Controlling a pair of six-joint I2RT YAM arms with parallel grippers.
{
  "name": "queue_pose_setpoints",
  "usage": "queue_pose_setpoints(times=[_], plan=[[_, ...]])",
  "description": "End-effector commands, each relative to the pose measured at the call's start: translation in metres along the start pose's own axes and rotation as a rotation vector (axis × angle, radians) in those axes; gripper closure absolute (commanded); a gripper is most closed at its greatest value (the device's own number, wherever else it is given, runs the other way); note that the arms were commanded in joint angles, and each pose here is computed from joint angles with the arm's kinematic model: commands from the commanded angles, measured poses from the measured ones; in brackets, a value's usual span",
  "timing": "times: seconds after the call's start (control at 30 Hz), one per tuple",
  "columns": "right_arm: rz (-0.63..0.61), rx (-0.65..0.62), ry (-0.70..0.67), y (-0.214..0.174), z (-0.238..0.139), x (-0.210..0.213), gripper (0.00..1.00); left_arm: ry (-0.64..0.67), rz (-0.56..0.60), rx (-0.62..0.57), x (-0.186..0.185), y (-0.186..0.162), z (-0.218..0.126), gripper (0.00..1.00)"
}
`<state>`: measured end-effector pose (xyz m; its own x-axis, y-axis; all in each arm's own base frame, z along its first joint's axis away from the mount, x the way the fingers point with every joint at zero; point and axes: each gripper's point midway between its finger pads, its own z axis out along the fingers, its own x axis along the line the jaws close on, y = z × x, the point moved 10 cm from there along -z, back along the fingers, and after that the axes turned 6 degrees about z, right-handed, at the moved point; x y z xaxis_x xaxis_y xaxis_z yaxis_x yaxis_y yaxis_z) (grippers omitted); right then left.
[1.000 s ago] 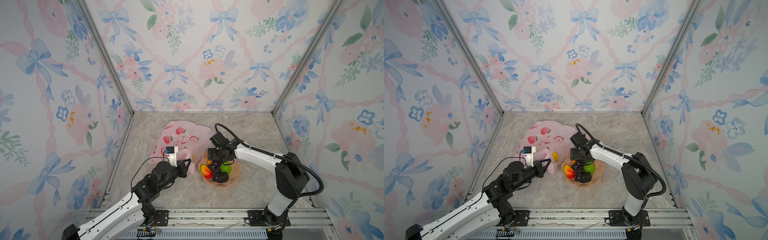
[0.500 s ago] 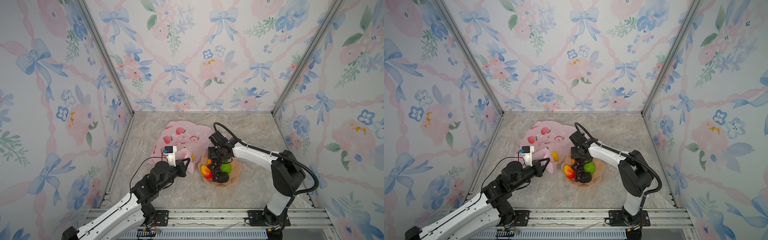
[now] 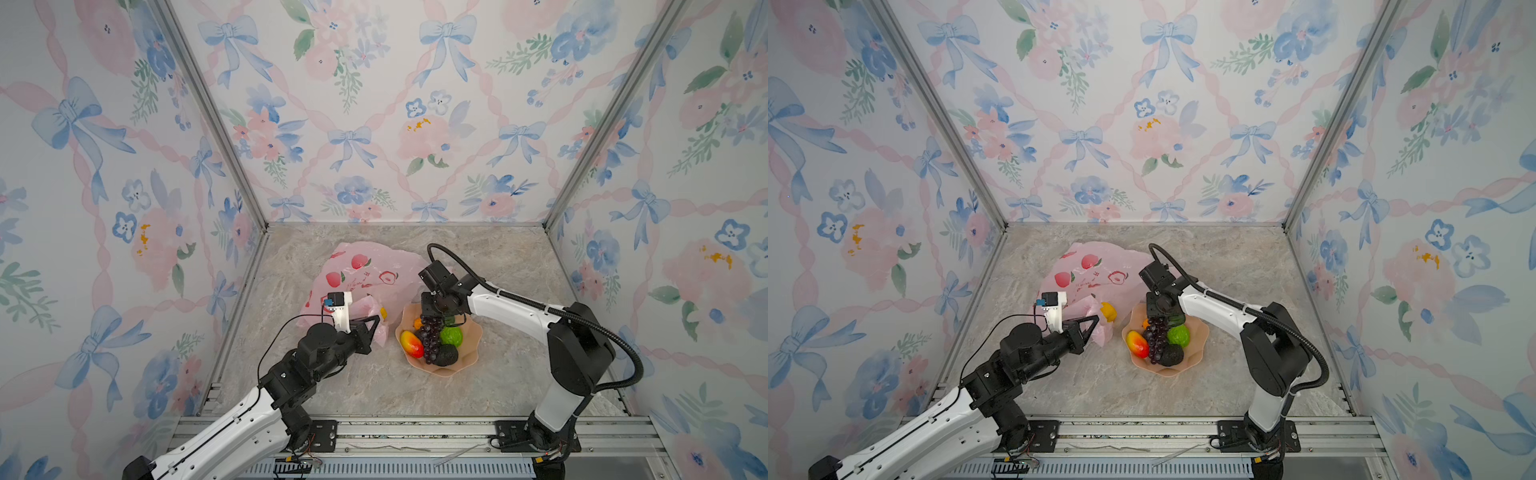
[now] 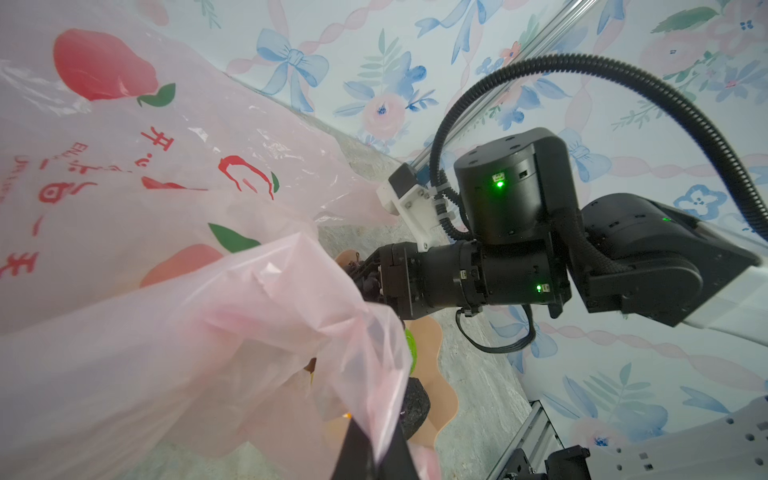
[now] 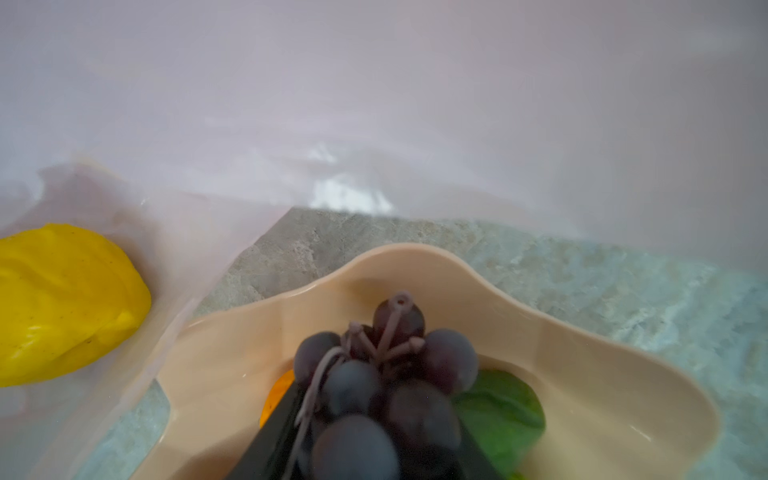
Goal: Place the fruits into the plastic bag
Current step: 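Close the right gripper on the grape bunch stem and lift it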
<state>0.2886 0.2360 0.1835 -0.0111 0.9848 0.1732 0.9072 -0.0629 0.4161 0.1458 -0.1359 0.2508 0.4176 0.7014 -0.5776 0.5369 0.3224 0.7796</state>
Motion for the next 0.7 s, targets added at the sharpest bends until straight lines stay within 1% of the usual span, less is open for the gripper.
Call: queue_pose_setpoints(times=[0.0,0.03,0.07,0.2,0.4,0.67], plan=[[-0.001,-0.068,0.045,0.003,-0.022,-0.001,0.57,-0.007,0.008,-0.003,0.000,0.001,-0.001,1.00],[-0.005,-0.069,0.044,0.001,-0.020,-0.002,0.58,-0.007,0.008,-0.003,0.000,0.001,-0.001,1.00],[-0.001,-0.099,0.064,0.002,-0.031,-0.003,0.59,-0.006,0.008,-0.002,0.000,0.001,-0.001,1.00],[-0.009,-0.160,0.093,0.000,-0.045,-0.007,0.63,-0.008,0.007,-0.003,0.000,0.002,-0.001,1.00],[-0.037,-0.225,0.132,-0.006,-0.061,-0.012,0.65,-0.009,0.004,-0.003,0.000,0.002,-0.001,1.00],[-0.052,-0.317,0.223,-0.016,-0.080,-0.022,0.65,-0.008,-0.001,-0.001,0.000,0.001,-0.001,1.00]])
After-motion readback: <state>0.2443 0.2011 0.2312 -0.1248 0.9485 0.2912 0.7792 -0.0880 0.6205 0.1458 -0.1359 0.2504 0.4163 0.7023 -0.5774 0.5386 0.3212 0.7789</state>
